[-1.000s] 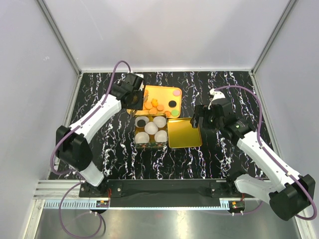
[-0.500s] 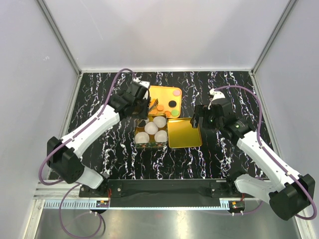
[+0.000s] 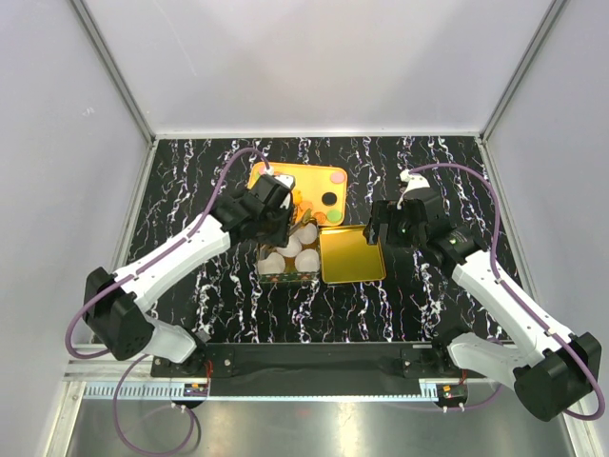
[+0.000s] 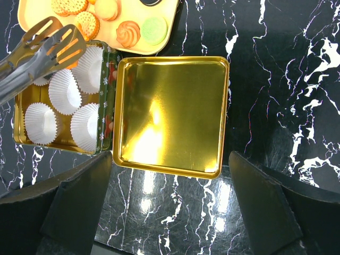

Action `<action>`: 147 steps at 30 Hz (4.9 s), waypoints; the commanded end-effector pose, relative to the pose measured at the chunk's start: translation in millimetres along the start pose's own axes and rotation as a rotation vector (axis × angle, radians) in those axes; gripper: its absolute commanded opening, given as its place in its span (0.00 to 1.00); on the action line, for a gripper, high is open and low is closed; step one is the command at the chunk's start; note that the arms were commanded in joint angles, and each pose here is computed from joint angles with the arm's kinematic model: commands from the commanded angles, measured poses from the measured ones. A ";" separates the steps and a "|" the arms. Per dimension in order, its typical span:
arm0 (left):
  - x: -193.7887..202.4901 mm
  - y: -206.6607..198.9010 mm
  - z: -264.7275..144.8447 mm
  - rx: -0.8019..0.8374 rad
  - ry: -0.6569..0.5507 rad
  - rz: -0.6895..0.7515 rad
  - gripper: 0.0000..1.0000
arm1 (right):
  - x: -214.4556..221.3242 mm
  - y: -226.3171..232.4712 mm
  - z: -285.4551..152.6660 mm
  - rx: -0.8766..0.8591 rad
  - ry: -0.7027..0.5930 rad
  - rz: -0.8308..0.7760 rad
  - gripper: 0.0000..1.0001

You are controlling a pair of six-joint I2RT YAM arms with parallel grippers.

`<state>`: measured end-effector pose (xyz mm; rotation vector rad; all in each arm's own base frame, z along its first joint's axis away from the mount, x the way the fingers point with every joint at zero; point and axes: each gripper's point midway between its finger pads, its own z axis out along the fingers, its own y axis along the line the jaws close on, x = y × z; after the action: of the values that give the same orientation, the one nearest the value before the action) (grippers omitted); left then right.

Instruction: Pack the cookies

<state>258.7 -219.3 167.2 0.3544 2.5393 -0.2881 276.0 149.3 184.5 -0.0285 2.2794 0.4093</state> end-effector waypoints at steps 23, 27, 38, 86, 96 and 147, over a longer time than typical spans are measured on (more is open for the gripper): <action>4.9 -19.6 -8.0 0.070 -0.045 -0.005 0.41 | -8.4 -1.9 0.9 0.010 -0.034 -0.003 1.00; 6.0 -21.4 -5.3 0.074 -0.042 -0.005 0.41 | -8.0 -1.2 0.3 0.007 -0.035 -0.002 1.00; 3.3 -24.5 -0.5 0.074 -0.041 -0.005 0.43 | -7.2 -1.2 0.0 0.006 -0.034 -0.001 1.00; -91.3 49.4 -3.7 -0.145 -0.161 -0.012 0.48 | -6.2 1.3 2.0 -0.007 -0.025 -0.004 1.00; -98.1 74.0 38.0 -0.209 -0.086 -0.031 0.47 | -6.8 2.1 0.7 -0.012 -0.029 -0.002 1.00; -57.0 64.4 67.7 -0.126 0.025 -0.045 0.42 | -4.4 1.8 2.8 -0.013 -0.022 -0.003 1.00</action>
<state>352.5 -181.3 128.0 0.2635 2.6145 -0.0963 274.8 149.3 180.0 -0.0306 2.2911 0.4072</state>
